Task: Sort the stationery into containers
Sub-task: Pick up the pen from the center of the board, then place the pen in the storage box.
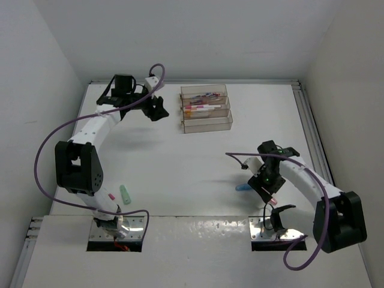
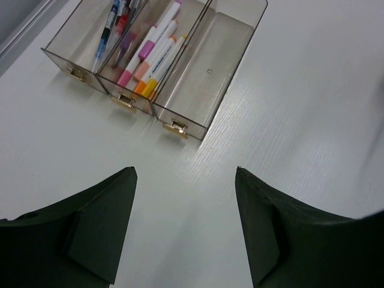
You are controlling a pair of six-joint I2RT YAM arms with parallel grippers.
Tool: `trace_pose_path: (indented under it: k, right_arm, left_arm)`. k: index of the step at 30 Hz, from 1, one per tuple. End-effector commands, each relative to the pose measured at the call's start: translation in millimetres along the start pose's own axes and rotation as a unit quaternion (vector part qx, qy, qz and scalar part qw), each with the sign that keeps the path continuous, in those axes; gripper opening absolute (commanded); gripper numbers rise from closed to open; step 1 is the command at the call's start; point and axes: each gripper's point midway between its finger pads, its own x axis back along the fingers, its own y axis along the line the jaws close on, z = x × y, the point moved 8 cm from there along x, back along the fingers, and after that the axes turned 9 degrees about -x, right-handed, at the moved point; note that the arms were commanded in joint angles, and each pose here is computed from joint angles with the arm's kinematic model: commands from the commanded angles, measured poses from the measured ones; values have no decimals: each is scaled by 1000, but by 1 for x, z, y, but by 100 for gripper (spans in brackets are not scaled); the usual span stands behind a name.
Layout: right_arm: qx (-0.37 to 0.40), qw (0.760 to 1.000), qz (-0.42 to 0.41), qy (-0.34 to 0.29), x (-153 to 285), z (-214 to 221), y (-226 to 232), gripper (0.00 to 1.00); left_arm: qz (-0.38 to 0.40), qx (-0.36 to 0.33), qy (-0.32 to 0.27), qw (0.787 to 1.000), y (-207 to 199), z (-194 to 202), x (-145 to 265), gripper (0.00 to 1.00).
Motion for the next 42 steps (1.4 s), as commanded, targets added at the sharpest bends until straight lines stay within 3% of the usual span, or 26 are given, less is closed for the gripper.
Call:
trace_pose_path:
  k: [1, 10, 15, 21, 25, 28, 31, 33, 34, 36, 37, 40, 41, 42]
  right_arm:
    - [-7, 999, 50, -10, -10, -11, -10, 59]
    - [-5, 997, 68, -28, -35, -26, -15, 62]
    - [7, 997, 69, -32, -47, -33, -18, 56]
    - [14, 998, 58, -30, -53, -41, -20, 42]
    - [32, 999, 30, -5, -40, -40, -17, 16]
    - [30, 999, 10, -32, 1, -56, -21, 8]
    - [59, 992, 22, -105, 56, -104, -30, 1]
    - [80, 991, 11, -106, 73, -126, -25, 0]
    - [88, 985, 22, -145, 98, -153, -28, 0]
    - [101, 985, 14, -140, 97, -189, -29, 0]
    - [117, 975, 31, -186, 123, -217, -28, 0]
    - [154, 967, 45, -197, 119, -271, -36, 0]
    - [182, 954, 64, -229, 137, -294, -37, 0]
    - [195, 954, 66, -217, 122, -314, -40, 0]
  left_arm:
    - [-17, -28, -2, 999, 6, -11, 10, 73]
    - [-36, -22, 10, 999, 7, -5, 28, 72]
    - [-44, -17, 17, 999, 7, 0, 34, 72]
    - [-62, -9, 19, 998, 11, 4, 45, 72]
    - [-73, -1, 21, 997, 17, 8, 51, 71]
    - [-89, 10, 15, 996, 25, 10, 62, 71]
    - [-94, 41, -1, 995, 31, 13, 68, 70]
    - [-96, 72, -9, 993, 34, 16, 71, 70]
    - [-94, 83, -14, 992, 37, 19, 76, 69]
    - [-94, 101, -9, 990, 37, 25, 82, 69]
    - [-98, 105, -5, 990, 38, 29, 87, 68]
    - [-112, 104, 10, 988, 34, 36, 101, 68]
    - [-117, 102, 11, 988, 32, 35, 107, 68]
    - [-122, 102, 16, 987, 32, 39, 113, 68]
